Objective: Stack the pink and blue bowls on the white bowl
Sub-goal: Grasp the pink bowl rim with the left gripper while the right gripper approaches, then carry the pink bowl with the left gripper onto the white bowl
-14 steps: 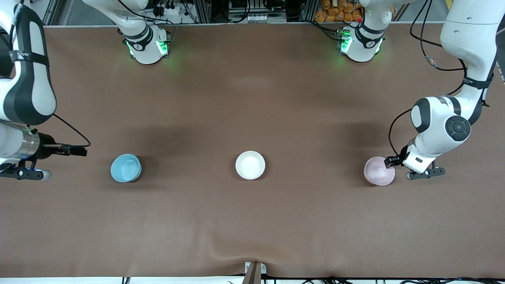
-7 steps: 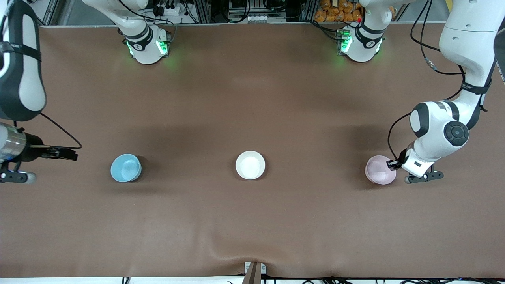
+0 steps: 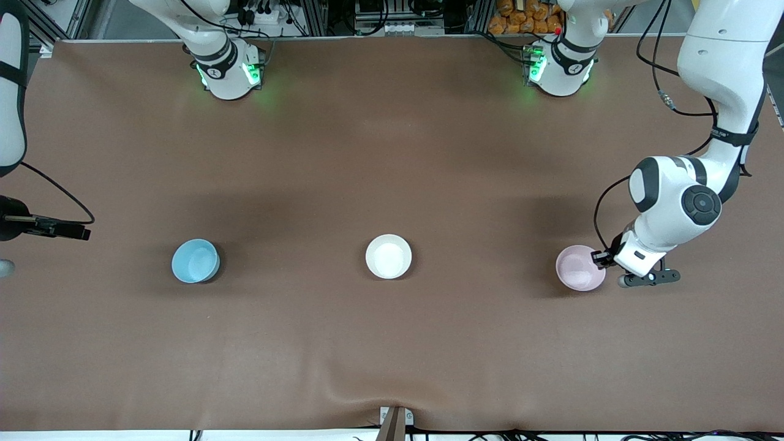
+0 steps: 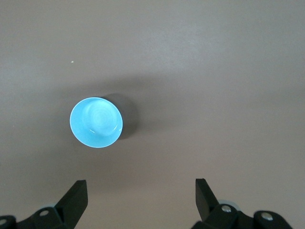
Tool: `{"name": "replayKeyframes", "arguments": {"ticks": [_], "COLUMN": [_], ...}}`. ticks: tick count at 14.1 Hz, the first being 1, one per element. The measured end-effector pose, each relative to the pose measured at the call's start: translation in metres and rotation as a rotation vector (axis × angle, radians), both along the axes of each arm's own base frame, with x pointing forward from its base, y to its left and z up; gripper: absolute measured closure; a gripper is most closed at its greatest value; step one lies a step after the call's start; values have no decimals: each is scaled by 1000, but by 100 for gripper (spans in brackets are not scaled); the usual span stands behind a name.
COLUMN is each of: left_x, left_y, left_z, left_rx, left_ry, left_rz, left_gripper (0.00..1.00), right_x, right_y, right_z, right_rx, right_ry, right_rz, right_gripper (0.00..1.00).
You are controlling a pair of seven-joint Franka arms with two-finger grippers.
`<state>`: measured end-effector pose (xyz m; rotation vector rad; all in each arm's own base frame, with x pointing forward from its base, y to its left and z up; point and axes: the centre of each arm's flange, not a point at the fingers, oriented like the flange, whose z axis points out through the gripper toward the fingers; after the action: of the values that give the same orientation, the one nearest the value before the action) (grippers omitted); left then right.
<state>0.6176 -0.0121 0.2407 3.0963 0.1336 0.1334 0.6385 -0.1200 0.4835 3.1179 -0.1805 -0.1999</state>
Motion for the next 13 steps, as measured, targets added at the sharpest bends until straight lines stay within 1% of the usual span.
{"name": "replayKeyframes", "arguments": {"ticks": [2, 4, 8, 10, 13], "left_x": [-1, -6, -22, -30, -43], "left_y": [-19, -47, -136, -180, -237], "left_z": [28, 62, 107, 117, 118], "left_rx": [-5, -10, -50, -72, -94], "left_ry": [8, 17, 43, 49, 59], "left_rz": [-3, 7, 72, 106, 142], "left_gripper": [97, 97, 97, 97, 97], "right_x": [1, 4, 7, 8, 14], "right_y": [-1, 1, 4, 3, 3], "right_z": [-2, -13, -21, -19, -16], "right_rx": [-3, -3, -6, -9, -17], "right_ry": [2, 19, 25, 10, -35], "right_rz": [20, 26, 34, 33, 37], "right_gripper": [0, 0, 0, 0, 0]}}
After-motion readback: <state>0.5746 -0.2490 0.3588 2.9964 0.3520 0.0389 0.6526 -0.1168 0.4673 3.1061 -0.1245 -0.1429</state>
